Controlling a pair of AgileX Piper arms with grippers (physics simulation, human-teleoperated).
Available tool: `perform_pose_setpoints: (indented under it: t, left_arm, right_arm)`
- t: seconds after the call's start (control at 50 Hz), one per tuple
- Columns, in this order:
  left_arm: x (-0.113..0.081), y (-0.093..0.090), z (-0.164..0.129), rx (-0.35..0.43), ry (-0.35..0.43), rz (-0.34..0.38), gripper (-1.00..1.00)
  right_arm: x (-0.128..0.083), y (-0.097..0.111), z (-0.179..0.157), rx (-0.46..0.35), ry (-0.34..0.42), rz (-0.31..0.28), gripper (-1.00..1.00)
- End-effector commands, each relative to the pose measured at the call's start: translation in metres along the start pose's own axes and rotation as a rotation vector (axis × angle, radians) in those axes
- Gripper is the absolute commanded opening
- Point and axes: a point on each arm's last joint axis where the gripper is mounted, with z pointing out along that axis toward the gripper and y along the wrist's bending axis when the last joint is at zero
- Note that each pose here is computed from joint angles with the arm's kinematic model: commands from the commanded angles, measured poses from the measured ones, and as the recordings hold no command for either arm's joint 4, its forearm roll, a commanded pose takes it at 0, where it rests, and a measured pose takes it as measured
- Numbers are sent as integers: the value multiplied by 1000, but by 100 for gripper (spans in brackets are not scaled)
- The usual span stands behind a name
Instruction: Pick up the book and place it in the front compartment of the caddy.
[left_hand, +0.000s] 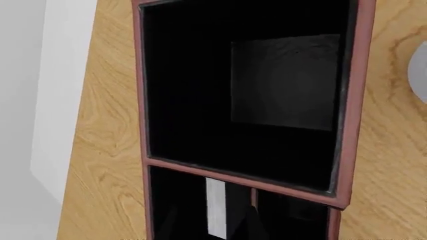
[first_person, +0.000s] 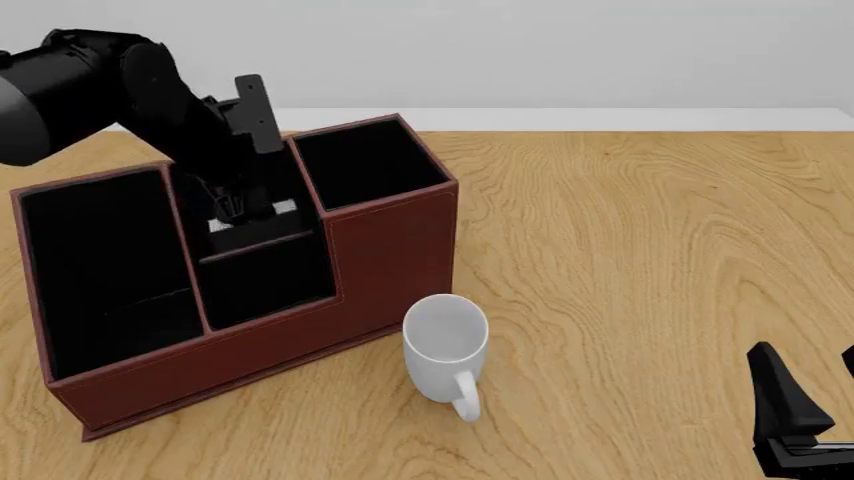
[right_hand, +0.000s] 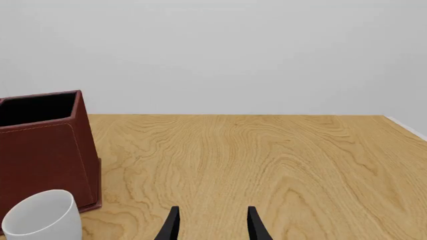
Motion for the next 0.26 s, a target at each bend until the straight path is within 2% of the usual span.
perform_pose_setpoints:
  t: [0.02, 0.26]
  left_arm:
    - [2, -2, -5, -1, 0, 3, 100]
    - [12, -8, -30, -33, -11, 5, 100]
  right_arm:
    - [0, 0, 0, 0, 0, 0, 100]
    - [0, 0, 0, 0, 0, 0, 100]
